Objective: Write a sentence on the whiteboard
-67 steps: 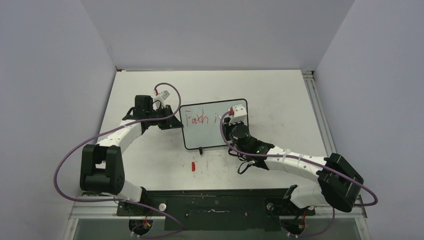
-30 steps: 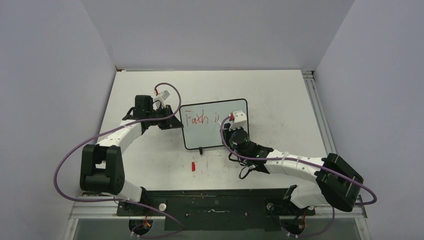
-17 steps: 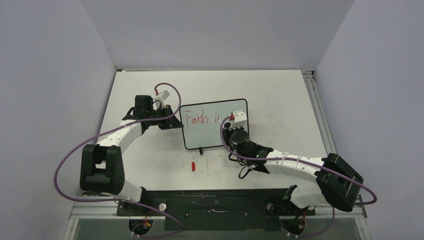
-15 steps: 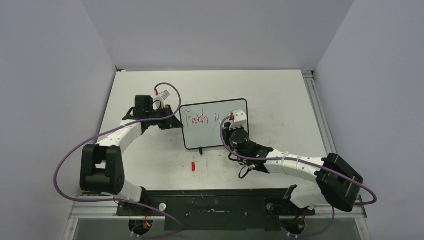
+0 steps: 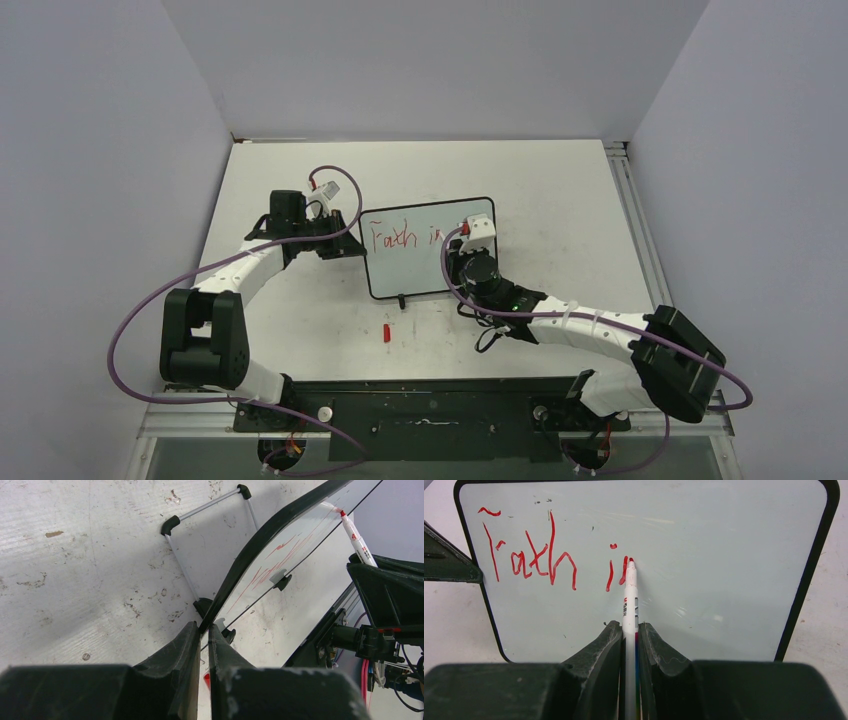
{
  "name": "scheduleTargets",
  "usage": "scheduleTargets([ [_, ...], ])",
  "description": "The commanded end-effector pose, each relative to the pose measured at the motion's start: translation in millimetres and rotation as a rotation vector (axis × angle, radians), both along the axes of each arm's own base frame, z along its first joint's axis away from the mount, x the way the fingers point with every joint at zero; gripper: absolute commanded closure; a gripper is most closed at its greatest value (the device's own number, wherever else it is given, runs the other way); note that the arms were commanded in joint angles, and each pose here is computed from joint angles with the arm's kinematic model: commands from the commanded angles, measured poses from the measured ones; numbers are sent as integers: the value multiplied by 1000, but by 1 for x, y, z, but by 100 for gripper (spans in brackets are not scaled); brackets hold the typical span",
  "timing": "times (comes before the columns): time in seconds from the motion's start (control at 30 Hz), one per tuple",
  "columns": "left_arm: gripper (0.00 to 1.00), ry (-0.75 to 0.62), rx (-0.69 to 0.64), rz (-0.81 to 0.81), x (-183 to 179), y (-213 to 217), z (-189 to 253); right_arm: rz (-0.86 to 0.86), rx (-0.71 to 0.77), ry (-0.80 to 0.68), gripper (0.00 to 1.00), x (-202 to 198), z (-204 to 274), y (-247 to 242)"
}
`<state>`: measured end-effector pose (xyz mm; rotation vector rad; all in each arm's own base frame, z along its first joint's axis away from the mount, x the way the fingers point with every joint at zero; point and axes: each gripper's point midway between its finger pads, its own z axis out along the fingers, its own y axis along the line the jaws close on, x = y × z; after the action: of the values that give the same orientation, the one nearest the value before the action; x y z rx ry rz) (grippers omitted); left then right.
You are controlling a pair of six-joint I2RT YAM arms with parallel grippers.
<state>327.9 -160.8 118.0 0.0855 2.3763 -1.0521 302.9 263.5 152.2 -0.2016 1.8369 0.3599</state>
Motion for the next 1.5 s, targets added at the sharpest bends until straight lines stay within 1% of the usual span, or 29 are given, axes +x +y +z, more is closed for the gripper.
scheduleTargets([
  [0.0, 95, -65, -17, -25, 7, -6, 22, -48, 52, -56, 95, 13, 25, -1],
  [0.47, 95, -64, -18, -25, 6, -6, 22, -71, 49, -25, 95, 4, 13, -14],
  [1.1, 95, -66, -18, -24, 6, -6, 23, -61, 38, 57, 95, -13, -21, -21],
  [1.27, 95, -68, -18, -24, 6, -6, 23, -52, 43, 51, 95, -15, -16, -18],
  [1.47, 95, -67, -17, -23, 6, -5, 23, -44, 80, 11, 95, -16, 17, -17],
])
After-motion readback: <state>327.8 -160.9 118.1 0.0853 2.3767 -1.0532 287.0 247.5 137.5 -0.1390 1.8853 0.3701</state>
